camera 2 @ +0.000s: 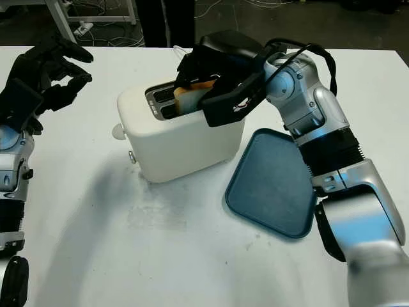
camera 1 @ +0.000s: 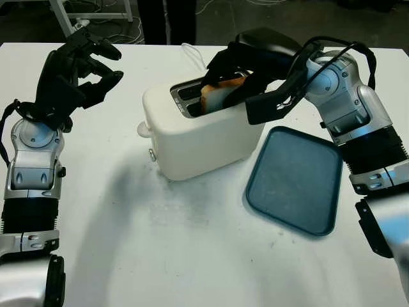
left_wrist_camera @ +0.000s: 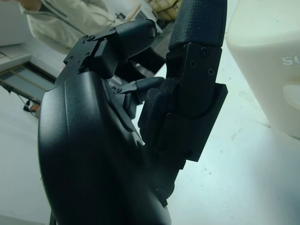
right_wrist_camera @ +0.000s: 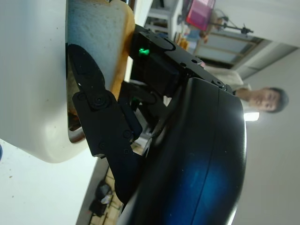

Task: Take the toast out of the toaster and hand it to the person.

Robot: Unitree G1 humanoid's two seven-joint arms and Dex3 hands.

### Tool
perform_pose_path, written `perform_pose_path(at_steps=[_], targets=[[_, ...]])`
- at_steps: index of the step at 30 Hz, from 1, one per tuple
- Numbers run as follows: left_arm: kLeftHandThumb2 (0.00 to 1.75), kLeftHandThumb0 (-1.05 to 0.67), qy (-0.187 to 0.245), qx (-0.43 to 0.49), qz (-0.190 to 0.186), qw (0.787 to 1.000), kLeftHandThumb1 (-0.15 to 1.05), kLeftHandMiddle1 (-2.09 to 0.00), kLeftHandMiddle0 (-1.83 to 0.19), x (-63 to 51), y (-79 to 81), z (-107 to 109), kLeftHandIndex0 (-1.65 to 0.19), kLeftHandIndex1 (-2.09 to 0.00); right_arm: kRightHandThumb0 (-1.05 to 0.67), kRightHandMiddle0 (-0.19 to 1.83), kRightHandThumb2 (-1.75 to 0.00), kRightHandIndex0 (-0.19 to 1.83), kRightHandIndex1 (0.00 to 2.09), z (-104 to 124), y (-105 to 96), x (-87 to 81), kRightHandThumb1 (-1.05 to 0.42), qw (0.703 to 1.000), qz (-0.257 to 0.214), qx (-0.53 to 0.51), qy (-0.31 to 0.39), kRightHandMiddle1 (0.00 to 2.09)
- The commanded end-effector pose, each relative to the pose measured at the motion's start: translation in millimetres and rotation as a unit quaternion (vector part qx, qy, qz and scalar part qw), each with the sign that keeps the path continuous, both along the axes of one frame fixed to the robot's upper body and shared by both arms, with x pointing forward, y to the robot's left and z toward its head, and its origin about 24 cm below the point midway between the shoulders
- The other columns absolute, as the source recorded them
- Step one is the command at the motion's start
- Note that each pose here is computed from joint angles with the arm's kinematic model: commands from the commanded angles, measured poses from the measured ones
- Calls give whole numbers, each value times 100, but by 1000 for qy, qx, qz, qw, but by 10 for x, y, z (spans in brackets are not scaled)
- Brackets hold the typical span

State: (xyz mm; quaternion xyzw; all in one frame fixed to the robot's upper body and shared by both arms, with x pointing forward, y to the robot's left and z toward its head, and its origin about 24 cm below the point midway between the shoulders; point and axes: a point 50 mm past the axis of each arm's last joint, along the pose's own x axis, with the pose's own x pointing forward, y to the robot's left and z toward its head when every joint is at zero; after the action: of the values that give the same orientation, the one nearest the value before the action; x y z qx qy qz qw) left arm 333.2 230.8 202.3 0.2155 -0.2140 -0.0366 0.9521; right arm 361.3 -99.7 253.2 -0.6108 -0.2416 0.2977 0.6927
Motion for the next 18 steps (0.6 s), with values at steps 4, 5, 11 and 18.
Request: perform_pose_path(at_steps=[4,5,11,18], targets=[[21,-105,1,1,1,1000,92,-148,-31,-7,6,-20,-32,-137,-41,119,0,103,113,-114,-21,-1,-71,999,-8,-29,11,37],[21,-105,1,3,2,1000,92,-148,-31,-8,8,-19,-32,-138,-46,104,0,101,143,-117,-20,-3,-73,999,-9,-33,5,92],[22,-105,0,2,2,1000,92,-148,-31,-5,8,-20,-32,-138,-52,86,-3,111,174,-102,-28,-32,-87,997,7,-37,-71,173],[22,-105,3,6,1,1000,92,-149,-31,6,4,-27,-32,-138,-42,89,-16,114,175,8,-72,31,-92,996,10,3,-88,175]])
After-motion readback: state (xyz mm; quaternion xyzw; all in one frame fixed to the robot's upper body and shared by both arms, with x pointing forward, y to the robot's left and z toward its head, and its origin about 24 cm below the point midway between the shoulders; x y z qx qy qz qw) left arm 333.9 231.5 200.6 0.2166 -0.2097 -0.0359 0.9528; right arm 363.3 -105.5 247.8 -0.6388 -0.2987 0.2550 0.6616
